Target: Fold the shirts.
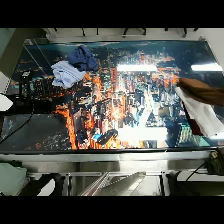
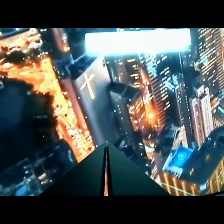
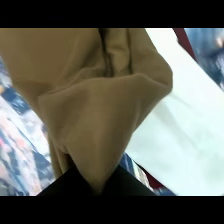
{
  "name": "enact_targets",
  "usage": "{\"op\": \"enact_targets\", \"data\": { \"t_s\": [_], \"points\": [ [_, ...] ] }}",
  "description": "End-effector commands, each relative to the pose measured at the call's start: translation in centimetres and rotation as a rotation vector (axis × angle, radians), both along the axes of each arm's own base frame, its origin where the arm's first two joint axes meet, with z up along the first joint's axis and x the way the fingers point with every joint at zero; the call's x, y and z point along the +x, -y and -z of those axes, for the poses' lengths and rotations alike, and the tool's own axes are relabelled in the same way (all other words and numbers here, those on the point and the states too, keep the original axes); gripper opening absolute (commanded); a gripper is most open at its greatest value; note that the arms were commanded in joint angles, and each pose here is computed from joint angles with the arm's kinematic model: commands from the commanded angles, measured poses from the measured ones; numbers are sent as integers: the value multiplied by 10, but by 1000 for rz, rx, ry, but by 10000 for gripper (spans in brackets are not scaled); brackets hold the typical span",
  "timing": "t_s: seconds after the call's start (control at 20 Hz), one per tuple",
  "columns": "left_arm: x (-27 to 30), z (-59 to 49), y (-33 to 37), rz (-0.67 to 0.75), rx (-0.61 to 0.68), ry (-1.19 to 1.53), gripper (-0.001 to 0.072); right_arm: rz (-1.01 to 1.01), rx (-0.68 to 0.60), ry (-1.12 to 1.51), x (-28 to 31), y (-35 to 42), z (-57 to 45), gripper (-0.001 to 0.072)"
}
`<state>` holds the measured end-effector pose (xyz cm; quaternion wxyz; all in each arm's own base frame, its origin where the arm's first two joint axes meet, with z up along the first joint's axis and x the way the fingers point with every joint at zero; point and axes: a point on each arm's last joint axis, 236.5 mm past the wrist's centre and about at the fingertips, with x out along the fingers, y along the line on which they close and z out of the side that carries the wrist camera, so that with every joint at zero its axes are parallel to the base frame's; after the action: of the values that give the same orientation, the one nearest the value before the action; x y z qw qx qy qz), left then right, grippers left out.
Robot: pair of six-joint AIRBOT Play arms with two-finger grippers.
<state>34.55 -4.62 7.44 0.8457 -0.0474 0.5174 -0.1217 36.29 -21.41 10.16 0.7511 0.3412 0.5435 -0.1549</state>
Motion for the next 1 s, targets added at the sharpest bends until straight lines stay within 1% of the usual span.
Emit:
{"op": "enact_targets", "data": {
  "t_s": [0.0,0.15,0.35,0.4,0.45,0.5,0.8,0.95],
  "points": [
    [0,-1,0,1,0,2,13,76,17,-249,-60,-5,57,35],
    [-3,1,1,6,-1,-11,13,115,4,-294,-85,-5,94,35],
    [-15,6,3,22,-4,-64,13,158,-7,-256,-87,6,104,45],
    [-18,6,5,27,-10,-76,13,164,-4,-249,-87,7,103,145],
    [-21,7,6,32,-13,-91,14,158,-7,-246,-89,8,101,553],
    [-24,8,6,37,-13,-105,14,156,-17,-235,-90,9,95,688],
    [-27,9,6,38,-14,-114,13,272,-115,-115,-126,8,14,687],
    [-29,10,7,36,-18,-128,14,274,-171,108,-107,-20,-44,687]
  ]
}}
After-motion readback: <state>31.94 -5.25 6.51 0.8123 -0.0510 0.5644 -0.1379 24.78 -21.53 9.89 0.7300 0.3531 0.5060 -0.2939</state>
